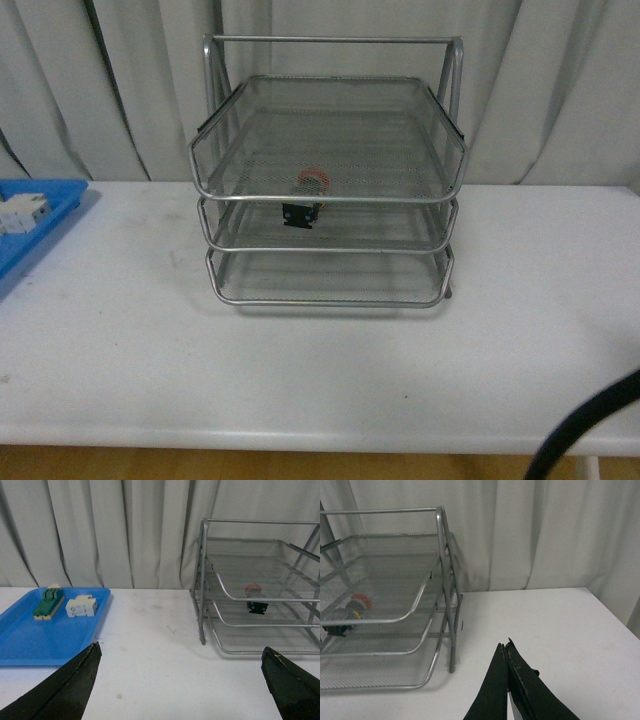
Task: Place button on rack with both arms
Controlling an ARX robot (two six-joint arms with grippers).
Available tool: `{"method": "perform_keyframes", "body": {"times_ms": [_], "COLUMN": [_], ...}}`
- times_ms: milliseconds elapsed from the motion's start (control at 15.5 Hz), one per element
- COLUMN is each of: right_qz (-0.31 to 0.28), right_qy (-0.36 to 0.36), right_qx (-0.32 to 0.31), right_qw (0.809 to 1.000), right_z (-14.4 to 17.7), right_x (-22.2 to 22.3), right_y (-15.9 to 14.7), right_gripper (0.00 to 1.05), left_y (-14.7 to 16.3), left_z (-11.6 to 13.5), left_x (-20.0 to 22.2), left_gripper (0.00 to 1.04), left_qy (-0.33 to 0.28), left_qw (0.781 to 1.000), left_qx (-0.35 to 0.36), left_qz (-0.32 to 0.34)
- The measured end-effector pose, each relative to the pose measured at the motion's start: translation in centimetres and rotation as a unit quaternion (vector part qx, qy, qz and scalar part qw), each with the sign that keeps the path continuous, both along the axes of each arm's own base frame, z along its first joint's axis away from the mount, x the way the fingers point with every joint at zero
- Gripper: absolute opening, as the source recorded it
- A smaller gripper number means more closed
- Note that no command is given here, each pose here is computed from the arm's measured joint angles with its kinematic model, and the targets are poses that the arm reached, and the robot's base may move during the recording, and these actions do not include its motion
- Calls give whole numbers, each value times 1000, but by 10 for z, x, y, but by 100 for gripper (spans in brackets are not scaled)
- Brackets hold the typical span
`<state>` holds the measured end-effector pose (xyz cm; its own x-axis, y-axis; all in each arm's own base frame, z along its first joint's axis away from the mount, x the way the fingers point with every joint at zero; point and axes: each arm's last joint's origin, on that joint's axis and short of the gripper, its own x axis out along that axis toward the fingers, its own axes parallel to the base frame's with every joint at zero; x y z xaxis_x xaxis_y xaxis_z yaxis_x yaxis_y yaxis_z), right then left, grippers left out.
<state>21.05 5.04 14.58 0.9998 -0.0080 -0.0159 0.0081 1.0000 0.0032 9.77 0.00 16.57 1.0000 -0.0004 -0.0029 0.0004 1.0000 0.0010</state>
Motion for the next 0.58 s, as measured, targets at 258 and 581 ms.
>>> {"method": "perform_keyframes", "body": {"times_ms": [258,581], "right_qz": [1,11], "right_qy": [16,-1], "right_qx": [-3,1], "right_qw": [1000,1000], "right_z": [8,17], "right_x": [-29,-62], "right_y": [-24,-43], "right_gripper": [2,2], "left_y": [0,0], "left_z": [0,0], "left_x": [0,0], "left_gripper": [98,98], "left_qy": [0,0], "left_qw": [1000,1000], "left_qx": [0,0], "left_qz": [0,0]}}
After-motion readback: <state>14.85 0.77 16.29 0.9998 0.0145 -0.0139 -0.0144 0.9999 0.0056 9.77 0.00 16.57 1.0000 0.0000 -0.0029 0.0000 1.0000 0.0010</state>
